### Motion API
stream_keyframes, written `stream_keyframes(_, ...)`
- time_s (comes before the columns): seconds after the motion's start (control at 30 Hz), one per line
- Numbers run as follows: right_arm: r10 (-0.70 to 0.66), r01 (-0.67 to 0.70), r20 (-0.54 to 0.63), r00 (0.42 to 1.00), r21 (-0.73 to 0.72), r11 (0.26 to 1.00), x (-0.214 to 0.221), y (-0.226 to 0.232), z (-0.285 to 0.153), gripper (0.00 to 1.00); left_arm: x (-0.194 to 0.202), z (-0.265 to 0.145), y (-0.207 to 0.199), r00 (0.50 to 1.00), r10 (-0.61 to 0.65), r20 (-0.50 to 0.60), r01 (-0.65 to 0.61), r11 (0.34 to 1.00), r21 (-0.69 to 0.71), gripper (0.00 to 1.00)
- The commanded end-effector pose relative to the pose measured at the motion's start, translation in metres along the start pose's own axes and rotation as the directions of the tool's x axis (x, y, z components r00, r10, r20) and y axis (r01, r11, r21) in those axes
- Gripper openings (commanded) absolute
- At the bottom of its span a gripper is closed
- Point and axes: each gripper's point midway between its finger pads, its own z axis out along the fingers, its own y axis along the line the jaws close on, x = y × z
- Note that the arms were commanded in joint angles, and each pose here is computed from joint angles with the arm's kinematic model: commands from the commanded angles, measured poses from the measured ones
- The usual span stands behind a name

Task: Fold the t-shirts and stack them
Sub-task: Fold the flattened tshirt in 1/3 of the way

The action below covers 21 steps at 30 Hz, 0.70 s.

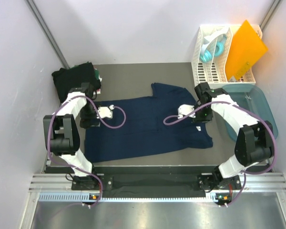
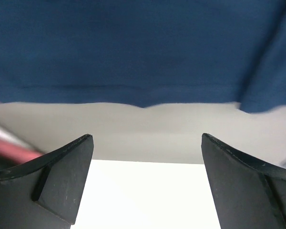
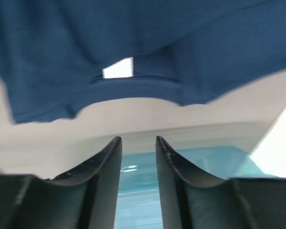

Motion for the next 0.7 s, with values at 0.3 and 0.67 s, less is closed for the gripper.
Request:
stream_keyframes(0.3, 0.205, -0.166, 0.125, 0.971, -0.269, 0.949, -0.039, 0.003, 0.023, 0.58, -0.055, 0.033, 0.001, 0.994, 0.100, 0.052, -0.097, 0.994, -0.053, 0.99)
stream_keyframes(0.67, 0.293, -0.231, 0.156, 0.943, -0.328, 0.916, -0.056, -0.029, 0.064, 0.57, -0.074, 0.040, 0.009, 0.990, 0.128, 0.053, -0.122, 0.987, -0.104, 0.99)
